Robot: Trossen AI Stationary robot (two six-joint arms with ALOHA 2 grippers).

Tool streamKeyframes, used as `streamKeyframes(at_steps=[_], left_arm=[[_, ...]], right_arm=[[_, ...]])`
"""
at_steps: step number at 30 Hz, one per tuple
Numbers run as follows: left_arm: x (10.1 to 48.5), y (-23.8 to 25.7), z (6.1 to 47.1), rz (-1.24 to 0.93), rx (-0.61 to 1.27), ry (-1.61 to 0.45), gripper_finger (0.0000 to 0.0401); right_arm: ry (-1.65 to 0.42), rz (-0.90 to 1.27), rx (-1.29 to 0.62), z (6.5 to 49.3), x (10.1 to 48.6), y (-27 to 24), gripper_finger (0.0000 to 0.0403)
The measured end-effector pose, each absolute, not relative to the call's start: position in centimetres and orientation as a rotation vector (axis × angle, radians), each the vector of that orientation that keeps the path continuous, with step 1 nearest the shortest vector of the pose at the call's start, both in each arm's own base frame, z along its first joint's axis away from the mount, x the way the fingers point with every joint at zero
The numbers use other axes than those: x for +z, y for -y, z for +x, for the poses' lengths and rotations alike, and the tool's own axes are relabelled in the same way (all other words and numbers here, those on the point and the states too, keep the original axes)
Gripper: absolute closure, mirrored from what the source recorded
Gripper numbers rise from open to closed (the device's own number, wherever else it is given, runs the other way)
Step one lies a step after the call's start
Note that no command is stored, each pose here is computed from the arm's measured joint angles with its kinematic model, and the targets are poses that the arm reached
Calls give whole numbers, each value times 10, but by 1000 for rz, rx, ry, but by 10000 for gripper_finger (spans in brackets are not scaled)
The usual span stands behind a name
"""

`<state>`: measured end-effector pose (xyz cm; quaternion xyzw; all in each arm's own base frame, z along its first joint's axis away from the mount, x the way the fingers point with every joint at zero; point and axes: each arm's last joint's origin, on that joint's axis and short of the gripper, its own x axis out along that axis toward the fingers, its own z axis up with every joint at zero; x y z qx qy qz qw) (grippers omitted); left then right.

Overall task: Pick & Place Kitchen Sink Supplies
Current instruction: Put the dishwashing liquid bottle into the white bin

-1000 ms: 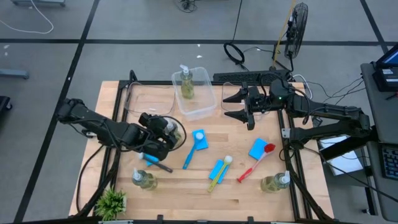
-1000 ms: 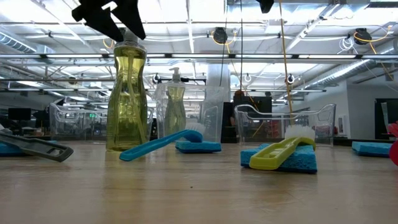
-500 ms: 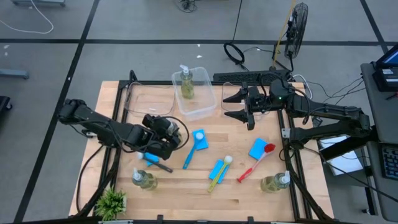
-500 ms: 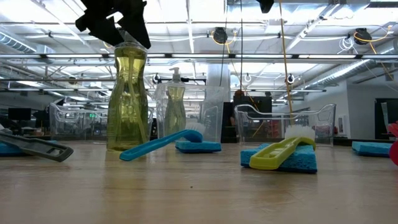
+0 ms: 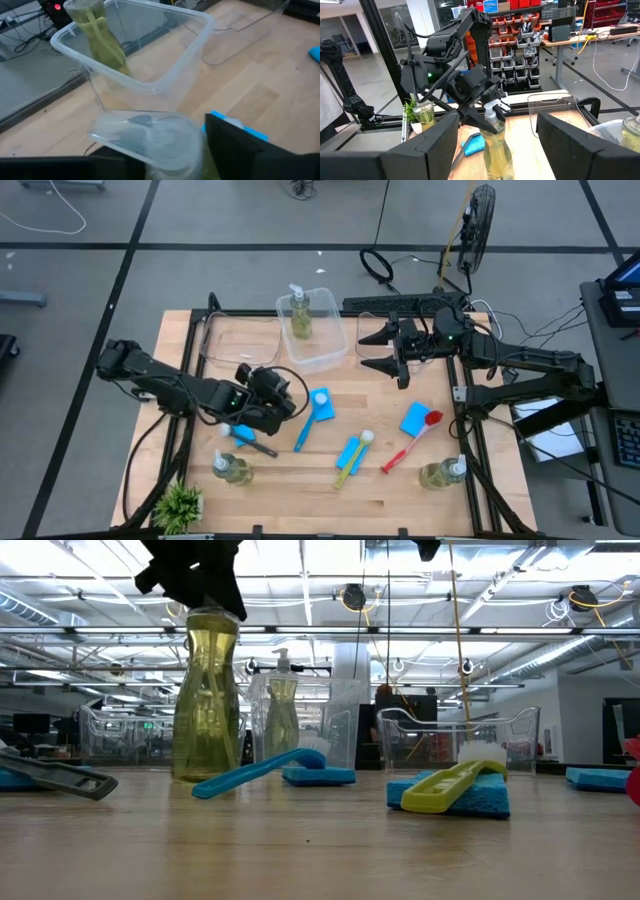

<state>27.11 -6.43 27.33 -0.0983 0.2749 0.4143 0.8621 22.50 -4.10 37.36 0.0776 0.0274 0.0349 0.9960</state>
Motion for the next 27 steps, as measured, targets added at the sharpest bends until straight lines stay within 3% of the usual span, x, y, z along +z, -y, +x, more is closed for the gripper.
streamKeyframes(at_steps=[4, 15, 27], left_arm=[[274, 65, 272, -219, 866, -570, 294], [285, 65, 275, -219, 800, -529, 294], [358, 57, 286, -206, 593, -253, 294]], right_arm=[[-55, 156, 70, 225, 374, 41, 149], [-56, 157, 71, 225, 374, 41, 149], [-116, 153, 258, 240, 363, 26, 148]])
